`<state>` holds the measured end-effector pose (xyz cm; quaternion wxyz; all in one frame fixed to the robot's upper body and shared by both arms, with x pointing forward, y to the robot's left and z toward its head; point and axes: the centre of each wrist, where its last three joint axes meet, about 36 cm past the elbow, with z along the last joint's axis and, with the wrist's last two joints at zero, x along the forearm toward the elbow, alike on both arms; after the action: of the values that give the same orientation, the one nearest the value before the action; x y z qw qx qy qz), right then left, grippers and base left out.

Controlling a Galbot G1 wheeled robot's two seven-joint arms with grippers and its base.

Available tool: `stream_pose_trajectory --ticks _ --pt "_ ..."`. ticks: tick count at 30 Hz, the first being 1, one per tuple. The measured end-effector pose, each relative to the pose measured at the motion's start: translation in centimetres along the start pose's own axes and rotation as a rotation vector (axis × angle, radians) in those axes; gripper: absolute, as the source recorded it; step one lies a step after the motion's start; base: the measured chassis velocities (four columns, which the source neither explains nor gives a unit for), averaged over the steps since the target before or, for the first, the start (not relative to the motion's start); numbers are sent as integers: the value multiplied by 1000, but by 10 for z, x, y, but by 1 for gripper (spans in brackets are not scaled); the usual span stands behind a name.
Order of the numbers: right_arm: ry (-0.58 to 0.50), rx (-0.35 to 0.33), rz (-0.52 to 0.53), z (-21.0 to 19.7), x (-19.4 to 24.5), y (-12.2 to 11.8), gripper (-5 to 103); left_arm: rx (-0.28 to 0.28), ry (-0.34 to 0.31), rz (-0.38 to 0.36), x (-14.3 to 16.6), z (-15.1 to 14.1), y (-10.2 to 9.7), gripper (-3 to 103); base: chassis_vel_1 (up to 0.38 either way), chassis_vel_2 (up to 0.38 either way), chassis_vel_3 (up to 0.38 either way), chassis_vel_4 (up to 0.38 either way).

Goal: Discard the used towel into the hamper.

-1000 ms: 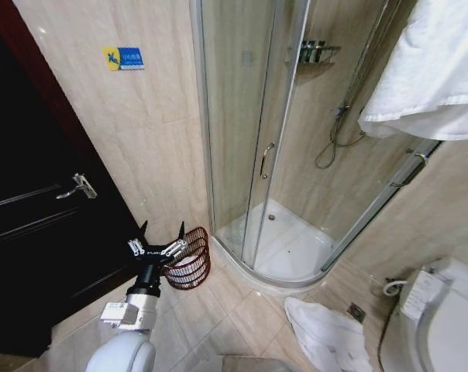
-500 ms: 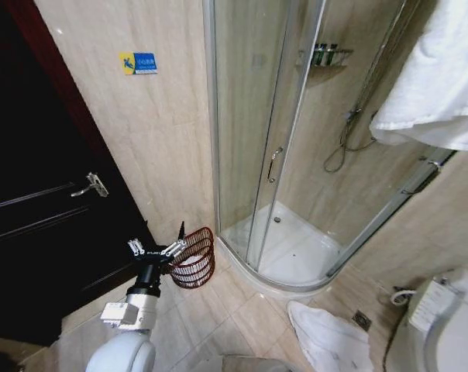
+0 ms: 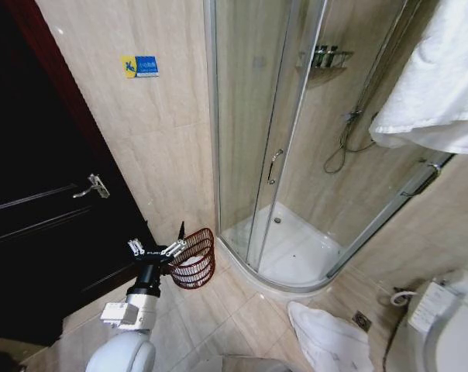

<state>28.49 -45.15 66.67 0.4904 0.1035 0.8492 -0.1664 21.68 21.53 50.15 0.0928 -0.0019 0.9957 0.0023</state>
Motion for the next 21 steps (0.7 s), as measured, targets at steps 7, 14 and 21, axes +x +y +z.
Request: stream_pose_trajectory --ticks 7,14,21 --pt "-22 -62 -16 5 -41 -7 100 0 0 0 0 0 0 100 0 0 0 0" --pt "-63 -120 -23 20 -104 -14 100 0 0 0 0 0 0 100 0 0 0 0" --pt "-44 -201 -28 27 -173 -20 100 0 0 0 0 0 0 100 0 0 0 0"
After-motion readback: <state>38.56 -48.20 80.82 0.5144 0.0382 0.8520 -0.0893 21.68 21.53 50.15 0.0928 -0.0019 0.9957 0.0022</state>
